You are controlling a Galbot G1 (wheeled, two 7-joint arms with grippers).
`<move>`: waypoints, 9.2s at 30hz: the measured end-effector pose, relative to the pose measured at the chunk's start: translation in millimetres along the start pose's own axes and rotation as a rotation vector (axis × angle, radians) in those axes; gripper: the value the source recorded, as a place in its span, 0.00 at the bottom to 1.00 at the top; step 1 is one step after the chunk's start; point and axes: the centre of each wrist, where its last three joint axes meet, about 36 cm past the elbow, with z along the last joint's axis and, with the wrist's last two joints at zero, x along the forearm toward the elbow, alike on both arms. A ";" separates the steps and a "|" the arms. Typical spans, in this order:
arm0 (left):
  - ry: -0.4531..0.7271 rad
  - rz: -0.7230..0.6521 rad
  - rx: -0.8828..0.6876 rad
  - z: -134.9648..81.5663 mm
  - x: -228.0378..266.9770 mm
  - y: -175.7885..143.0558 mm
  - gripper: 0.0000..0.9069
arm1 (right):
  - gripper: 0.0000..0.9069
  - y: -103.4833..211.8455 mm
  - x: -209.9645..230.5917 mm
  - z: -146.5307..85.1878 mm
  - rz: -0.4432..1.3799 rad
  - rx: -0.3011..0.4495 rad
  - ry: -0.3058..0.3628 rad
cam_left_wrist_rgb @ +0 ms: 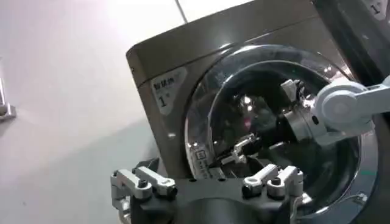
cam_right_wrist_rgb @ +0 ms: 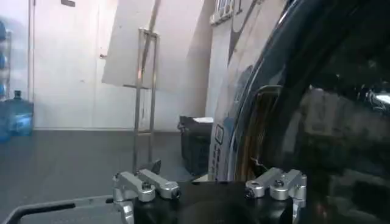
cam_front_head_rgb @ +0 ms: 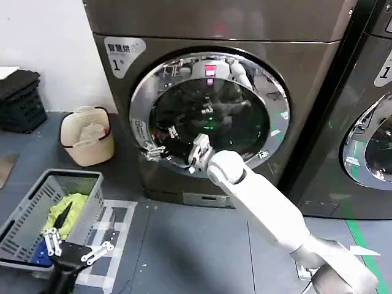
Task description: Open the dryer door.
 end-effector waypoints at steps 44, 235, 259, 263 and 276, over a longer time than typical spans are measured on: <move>-0.008 -0.004 -0.002 -2.5 -1.0 -0.2 1.00 | 1.00 -7.1 -26.4 11.0 -0.012 -0.004 0.009; -0.223 0.848 0.072 12.5 -192.3 -12.8 1.00 | 1.00 1.2 418.2 7.7 -0.420 0.191 0.076; -0.297 0.969 0.150 15.6 -215.7 -70.6 1.00 | 1.00 73.0 649.7 26.6 0.154 0.282 0.177; -0.310 1.001 0.167 16.4 -221.6 -85.0 1.00 | 1.00 97.6 694.7 24.1 0.294 0.316 0.200; -0.386 1.072 0.202 6.7 -248.5 -141.5 1.00 | 1.00 188.5 826.0 -7.7 0.749 0.432 0.343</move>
